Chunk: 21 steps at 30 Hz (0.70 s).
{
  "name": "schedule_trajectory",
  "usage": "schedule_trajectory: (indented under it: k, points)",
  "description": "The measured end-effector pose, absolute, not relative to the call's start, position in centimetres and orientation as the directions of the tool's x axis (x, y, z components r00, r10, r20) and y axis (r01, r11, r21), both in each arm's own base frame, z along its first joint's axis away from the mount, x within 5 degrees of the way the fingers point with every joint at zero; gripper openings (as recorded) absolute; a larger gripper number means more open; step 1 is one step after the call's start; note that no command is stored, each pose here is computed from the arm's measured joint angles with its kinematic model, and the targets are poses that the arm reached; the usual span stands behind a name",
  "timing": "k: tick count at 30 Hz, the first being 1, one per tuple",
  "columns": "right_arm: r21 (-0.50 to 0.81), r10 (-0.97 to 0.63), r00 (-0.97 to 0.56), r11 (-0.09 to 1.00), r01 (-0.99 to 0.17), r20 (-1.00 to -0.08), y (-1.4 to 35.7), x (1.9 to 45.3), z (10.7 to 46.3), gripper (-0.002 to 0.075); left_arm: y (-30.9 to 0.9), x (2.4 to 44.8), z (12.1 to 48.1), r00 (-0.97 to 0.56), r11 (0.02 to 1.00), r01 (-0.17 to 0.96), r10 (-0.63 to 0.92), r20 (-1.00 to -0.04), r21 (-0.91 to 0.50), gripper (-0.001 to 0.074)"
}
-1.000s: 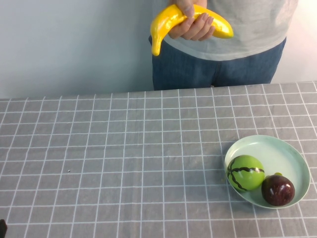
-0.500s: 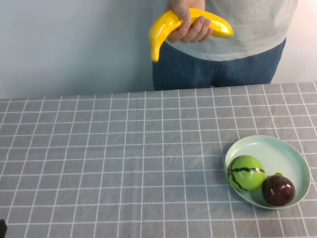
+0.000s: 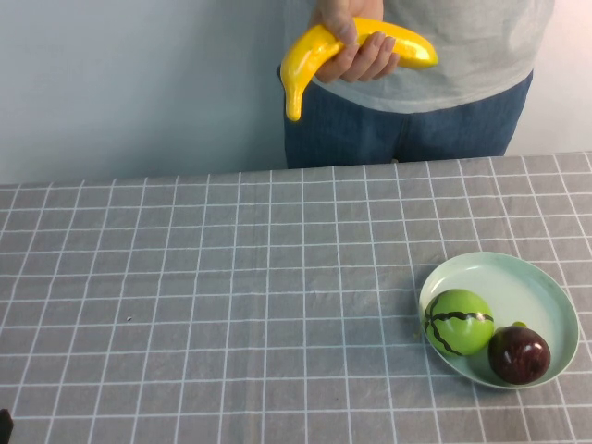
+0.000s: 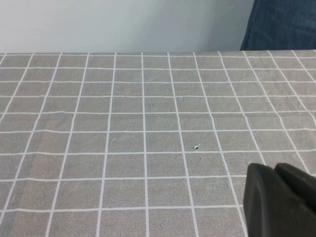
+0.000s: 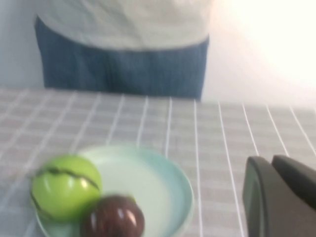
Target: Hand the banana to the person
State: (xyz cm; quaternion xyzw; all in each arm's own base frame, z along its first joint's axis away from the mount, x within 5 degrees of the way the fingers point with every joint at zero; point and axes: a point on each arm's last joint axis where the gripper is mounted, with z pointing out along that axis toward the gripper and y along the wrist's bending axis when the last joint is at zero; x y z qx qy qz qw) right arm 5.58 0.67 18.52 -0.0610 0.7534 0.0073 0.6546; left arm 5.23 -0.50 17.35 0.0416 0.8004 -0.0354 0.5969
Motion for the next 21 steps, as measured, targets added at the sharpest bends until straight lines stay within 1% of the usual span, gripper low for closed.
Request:
schedule_trajectory:
  k: [4,6,21]
  points:
    - [-0.037,-0.051,-0.250,0.997,-0.061,-0.967,0.3,5.4,17.5,-0.0006,-0.5,5.2,17.4,-0.284,0.994,0.109,0.024,-0.959,-0.007,-0.0005]
    - [-0.046,-0.059,-0.295,0.998,-0.051,-0.954,0.2,5.3,17.1,-0.0006,-0.5,5.2,17.4,-0.284,0.994,0.109,0.024,-0.959,-0.007,-0.0005]
    - [-0.051,-0.062,-0.301,0.998,-0.045,-0.951,0.1,5.3,17.0,-0.0006,-0.5,5.2,17.4,-0.284,0.994,0.109,0.024,-0.959,-0.007,-0.0005]
